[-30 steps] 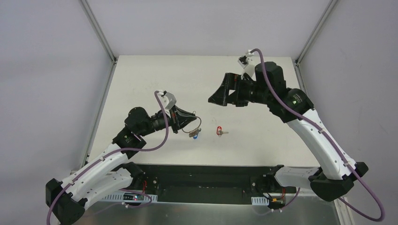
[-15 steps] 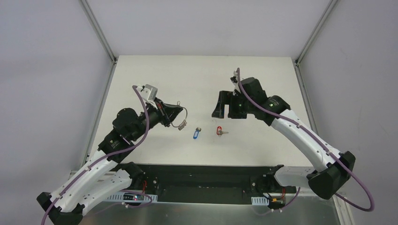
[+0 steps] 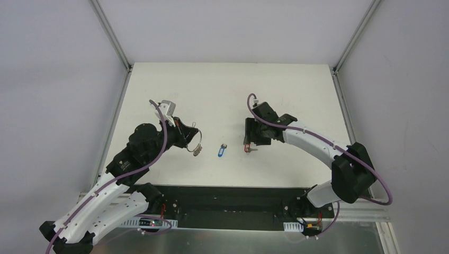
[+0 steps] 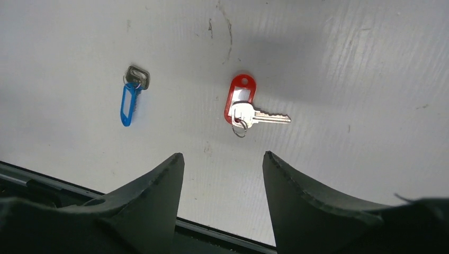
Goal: Put the keys on the keyring
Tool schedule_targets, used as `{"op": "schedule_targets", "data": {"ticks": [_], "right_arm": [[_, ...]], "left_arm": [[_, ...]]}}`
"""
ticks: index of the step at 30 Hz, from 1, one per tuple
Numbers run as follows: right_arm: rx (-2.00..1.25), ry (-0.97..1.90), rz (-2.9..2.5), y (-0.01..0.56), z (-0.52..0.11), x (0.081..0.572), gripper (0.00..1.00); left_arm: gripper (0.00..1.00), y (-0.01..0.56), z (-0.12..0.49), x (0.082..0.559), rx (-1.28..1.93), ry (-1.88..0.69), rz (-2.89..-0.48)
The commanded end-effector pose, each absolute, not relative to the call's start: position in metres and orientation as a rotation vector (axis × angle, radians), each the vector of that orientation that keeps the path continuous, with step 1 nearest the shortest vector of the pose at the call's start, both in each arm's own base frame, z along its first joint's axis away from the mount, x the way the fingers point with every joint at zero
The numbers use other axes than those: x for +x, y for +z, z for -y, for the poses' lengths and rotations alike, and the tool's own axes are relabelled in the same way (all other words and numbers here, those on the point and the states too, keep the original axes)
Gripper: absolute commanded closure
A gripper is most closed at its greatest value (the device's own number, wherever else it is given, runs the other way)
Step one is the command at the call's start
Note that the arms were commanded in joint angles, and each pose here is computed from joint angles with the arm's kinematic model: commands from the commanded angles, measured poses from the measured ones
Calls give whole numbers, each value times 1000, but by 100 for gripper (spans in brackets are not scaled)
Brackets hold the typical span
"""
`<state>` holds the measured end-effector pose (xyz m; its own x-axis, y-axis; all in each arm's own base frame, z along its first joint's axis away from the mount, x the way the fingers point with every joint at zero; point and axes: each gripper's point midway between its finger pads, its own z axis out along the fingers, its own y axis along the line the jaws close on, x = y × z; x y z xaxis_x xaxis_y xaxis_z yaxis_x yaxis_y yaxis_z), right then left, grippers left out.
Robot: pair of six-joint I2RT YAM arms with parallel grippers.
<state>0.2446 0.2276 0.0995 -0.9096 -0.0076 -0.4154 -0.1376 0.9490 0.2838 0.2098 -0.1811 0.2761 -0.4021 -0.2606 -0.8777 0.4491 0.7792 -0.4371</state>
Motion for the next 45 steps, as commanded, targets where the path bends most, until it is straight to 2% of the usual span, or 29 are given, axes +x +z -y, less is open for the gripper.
{"op": "schedule_targets", "data": {"ticks": [1,11,37,39,42,45], "right_arm": [[-1,429,-2673,83,-237,250,43],[182,438,-2686,62,-238,239,59],[384,484,-2616,38,-234,239,80],[382,483,-2615,38,-233,239,84],[376,484,-2619,38,-233,238,98],[371,481,-2619,40,-232,238,100]], "left_arm": [[100,307,176,204,126,-800,-1760],[100,303,173,201,133,-790,-1773],[100,299,175,200,164,-786,-1780],[100,299,175,200,163,-787,-1781],[100,299,175,200,161,-787,-1782],[100,298,176,200,162,-788,-1787]]}}
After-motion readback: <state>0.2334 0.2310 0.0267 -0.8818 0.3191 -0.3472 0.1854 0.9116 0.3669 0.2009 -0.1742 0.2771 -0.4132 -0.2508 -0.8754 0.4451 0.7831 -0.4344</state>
